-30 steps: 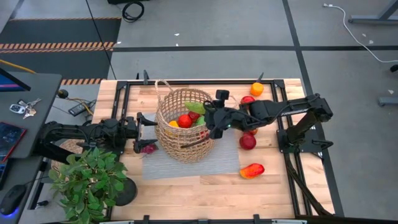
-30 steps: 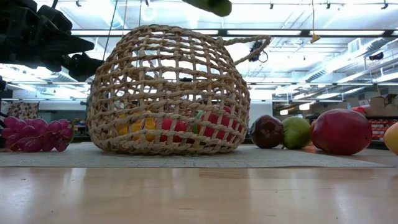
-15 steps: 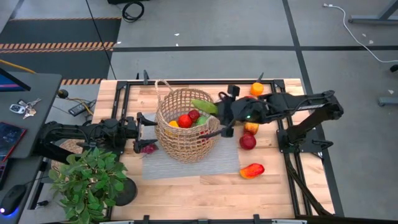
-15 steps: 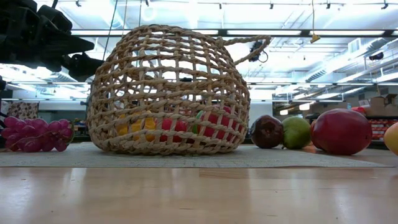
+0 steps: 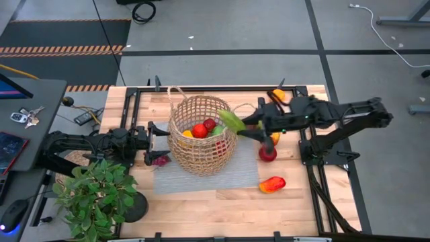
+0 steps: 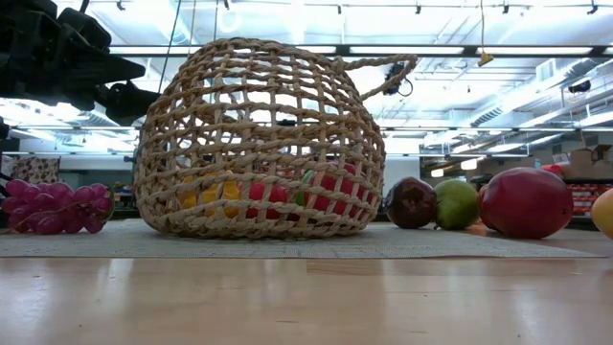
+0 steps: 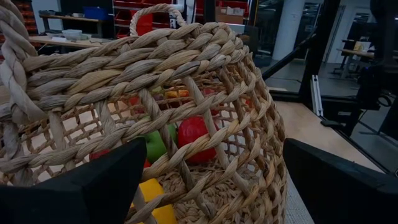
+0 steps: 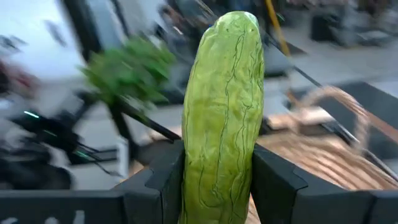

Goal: Build produce basket
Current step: Put the green cucumber into the brown basket

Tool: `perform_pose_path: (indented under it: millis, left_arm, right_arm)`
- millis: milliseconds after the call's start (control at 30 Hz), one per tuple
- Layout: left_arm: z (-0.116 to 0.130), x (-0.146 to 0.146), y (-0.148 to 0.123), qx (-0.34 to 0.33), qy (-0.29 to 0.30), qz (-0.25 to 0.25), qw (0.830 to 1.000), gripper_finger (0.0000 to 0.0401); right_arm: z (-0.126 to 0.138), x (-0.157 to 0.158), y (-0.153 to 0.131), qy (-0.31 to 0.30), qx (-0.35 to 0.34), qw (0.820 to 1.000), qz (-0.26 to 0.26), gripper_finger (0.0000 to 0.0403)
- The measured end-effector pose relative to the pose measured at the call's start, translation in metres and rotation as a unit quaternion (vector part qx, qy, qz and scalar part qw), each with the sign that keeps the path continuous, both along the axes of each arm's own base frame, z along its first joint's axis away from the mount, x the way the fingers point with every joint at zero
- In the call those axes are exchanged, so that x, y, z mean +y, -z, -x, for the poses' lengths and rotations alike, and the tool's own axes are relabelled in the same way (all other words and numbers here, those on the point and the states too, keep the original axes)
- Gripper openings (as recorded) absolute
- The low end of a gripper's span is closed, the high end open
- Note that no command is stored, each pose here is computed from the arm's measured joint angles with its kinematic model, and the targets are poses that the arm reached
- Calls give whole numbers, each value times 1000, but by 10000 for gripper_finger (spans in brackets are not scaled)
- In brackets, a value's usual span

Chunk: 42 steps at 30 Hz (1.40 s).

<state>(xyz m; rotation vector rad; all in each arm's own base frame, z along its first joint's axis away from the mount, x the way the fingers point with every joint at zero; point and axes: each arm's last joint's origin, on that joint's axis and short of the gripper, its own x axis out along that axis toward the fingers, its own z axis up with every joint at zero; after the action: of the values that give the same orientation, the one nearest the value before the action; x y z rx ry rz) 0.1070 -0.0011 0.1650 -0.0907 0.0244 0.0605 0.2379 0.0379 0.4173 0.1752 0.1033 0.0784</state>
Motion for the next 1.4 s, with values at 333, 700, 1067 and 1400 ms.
perform_pose_path:
  millis: [333, 700, 1067, 1400]
  left_arm:
    - [0, 0, 0, 0, 0, 0, 1000, 386]
    - [0, 0, 0, 0, 0, 0, 1000, 386]
    - [0, 0, 0, 0, 0, 0, 1000, 386]
    - [0, 0, 0, 0, 0, 0, 1000, 386]
  right_arm:
    - [5, 3, 4, -34, -49, 998, 5, 162]
    - [5, 3, 5, -33, -49, 998, 5, 162]
    - [-17, 6, 14, 114, -45, 977, 172, 162]
    - [-41, 6, 38, 246, 50, 912, 324, 161]
